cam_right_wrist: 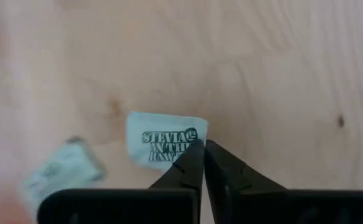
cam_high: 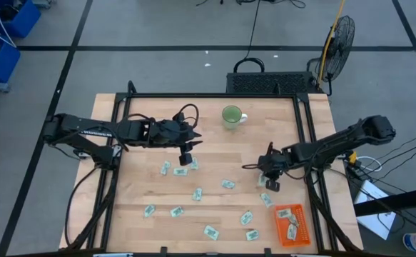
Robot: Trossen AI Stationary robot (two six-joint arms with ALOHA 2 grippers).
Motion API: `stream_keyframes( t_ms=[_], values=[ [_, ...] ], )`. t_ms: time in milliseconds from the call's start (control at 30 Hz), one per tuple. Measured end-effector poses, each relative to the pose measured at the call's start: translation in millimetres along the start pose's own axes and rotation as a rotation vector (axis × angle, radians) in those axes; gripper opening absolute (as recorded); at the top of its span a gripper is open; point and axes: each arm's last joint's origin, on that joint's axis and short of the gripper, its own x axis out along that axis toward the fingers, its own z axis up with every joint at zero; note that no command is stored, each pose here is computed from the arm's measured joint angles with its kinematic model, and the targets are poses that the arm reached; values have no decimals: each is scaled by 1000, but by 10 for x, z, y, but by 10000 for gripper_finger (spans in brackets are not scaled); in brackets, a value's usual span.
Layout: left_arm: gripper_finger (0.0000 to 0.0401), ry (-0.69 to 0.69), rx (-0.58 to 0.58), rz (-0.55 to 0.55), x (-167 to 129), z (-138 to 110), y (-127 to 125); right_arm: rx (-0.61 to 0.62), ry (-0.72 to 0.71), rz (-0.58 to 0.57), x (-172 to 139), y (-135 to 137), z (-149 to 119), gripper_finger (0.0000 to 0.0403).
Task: Pick and place Stevia / Truvia into bins
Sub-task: Put the stevia packet into the orange bin
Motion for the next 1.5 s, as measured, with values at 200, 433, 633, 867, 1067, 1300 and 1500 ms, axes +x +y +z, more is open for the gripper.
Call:
stream_keyframes(
  t_ms=[200, 433, 633, 867, 1067, 1300, 1500],
  values=[
    [106, 34, 9, 0, -1, -33, 0, 61, -48, 171, -476, 269, 268, 1],
    [106, 112, -4, -1, -7, -110, -1, 478, 224, 506, -812, 593, 220, 1],
    [106, 121, 44, -29, -25, -123, -73, 717, 508, 320, -769, 811, -134, 1],
    [106, 132, 63, -39, -36, -136, -106, 800, 625, 194, -686, 996, -334, 5],
    [106, 151, 64, -38, -18, -188, -109, 808, 657, 78, -569, 1001, -387, 30],
    [106, 194, 74, -37, 27, -315, -119, 764, 663, 67, -427, 1010, -399, 62],
    [106, 230, 43, -33, 23, -358, -119, 748, 641, 131, -534, 975, -371, 68]
  ],
)
